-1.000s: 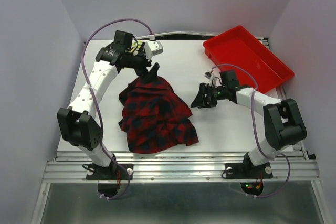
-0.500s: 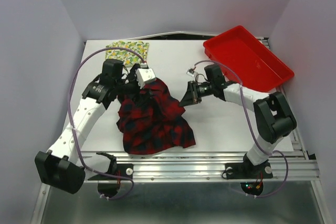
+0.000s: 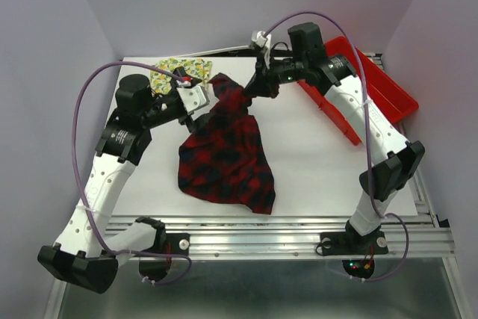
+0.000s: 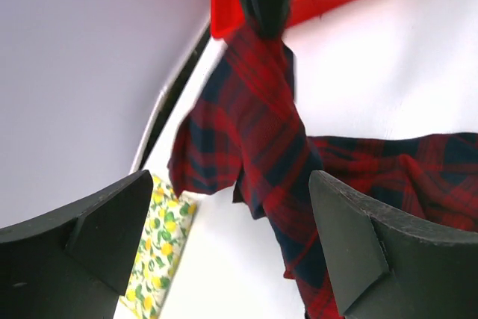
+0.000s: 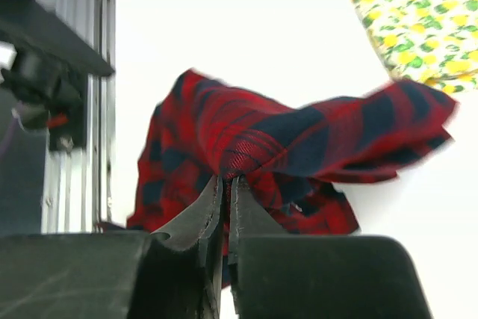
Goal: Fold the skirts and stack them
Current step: Flatten the skirt out
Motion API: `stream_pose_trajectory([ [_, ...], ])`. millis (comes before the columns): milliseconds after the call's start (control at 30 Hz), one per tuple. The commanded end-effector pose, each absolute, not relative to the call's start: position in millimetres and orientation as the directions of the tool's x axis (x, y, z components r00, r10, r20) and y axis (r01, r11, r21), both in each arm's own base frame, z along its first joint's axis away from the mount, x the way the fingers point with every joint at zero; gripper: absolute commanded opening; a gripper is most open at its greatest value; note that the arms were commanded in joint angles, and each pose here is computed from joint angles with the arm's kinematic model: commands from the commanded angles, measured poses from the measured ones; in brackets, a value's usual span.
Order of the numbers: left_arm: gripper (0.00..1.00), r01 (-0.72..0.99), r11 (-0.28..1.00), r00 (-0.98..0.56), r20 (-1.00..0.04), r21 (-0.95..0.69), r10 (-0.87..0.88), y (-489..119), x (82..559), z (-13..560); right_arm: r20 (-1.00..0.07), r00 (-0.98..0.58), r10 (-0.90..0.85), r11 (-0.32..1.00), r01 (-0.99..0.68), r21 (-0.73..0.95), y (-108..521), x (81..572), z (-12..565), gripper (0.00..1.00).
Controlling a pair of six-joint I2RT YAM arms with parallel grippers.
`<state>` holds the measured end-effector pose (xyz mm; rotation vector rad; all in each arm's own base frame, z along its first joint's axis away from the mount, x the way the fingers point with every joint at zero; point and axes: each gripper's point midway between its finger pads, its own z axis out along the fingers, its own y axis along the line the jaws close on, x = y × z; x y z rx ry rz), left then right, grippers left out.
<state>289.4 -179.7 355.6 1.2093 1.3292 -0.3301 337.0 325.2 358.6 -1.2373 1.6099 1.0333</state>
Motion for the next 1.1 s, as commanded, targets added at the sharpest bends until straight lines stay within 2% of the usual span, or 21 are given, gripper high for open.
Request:
stream_pose_trajectory([
  [0, 0.98, 0.722, 0.389, 0.482, -0.819, 0.572, 0.31, -190, 269, 398, -0.88, -0.069, -0.47, 0.081, -0.996, 0.035, 330, 301, 309, 0.01],
  [100, 0.98, 0.72, 0.324, 0.547, -0.789, 0.614, 0.28, -197, 259, 386, -0.877, -0.03, -0.48, 0.056, -0.998, 0.004, 334, 282, 304, 0.01],
  [267, 0.98, 0.79, 0.192, 0.534, -0.807, 0.583, 0.253, -215, 255, 356, -0.879, -0.003, -0.478, 0.046, -0.999, -0.022, 338, 265, 307, 0.01],
  [400, 0.98, 0.775, 0.107, 0.585, -0.771, 0.623, 0.25, -227, 249, 338, -0.886, -0.005, -0.464, 0.04, -0.999, -0.016, 345, 255, 309, 0.01],
  [567, 0.93, 0.778, -0.049, 0.612, -0.738, 0.626, 0.284, -243, 234, 296, -0.898, 0.0, -0.441, 0.032, -0.999, -0.016, 353, 255, 318, 0.01],
  [800, 0.91, 0.756, -0.062, 0.637, -0.71, 0.652, 0.301, -249, 241, 285, -0.902, 0.028, -0.432, -0.048, -0.999, -0.008, 371, 234, 322, 0.01],
  [933, 0.7, 0.738, -0.109, 0.659, -0.677, 0.666, 0.326, -249, 237, 268, -0.908, 0.02, -0.418, -0.067, -0.998, 0.009, 377, 229, 325, 0.01],
  [967, 0.59, 0.731, -0.126, 0.667, -0.663, 0.67, 0.34, -250, 235, 263, -0.914, 0.028, -0.404, -0.066, -0.998, -0.001, 379, 231, 330, 0.01],
  [1033, 0.5, 0.743, -0.137, 0.655, -0.667, 0.655, 0.355, -249, 233, 254, -0.917, 0.03, -0.398, -0.063, -0.998, -0.006, 380, 232, 333, 0.01],
  [1067, 0.39, 0.749, -0.136, 0.647, -0.669, 0.649, 0.366, -248, 234, 252, -0.918, 0.035, -0.395, -0.063, -0.998, -0.011, 380, 232, 334, 0.01],
])
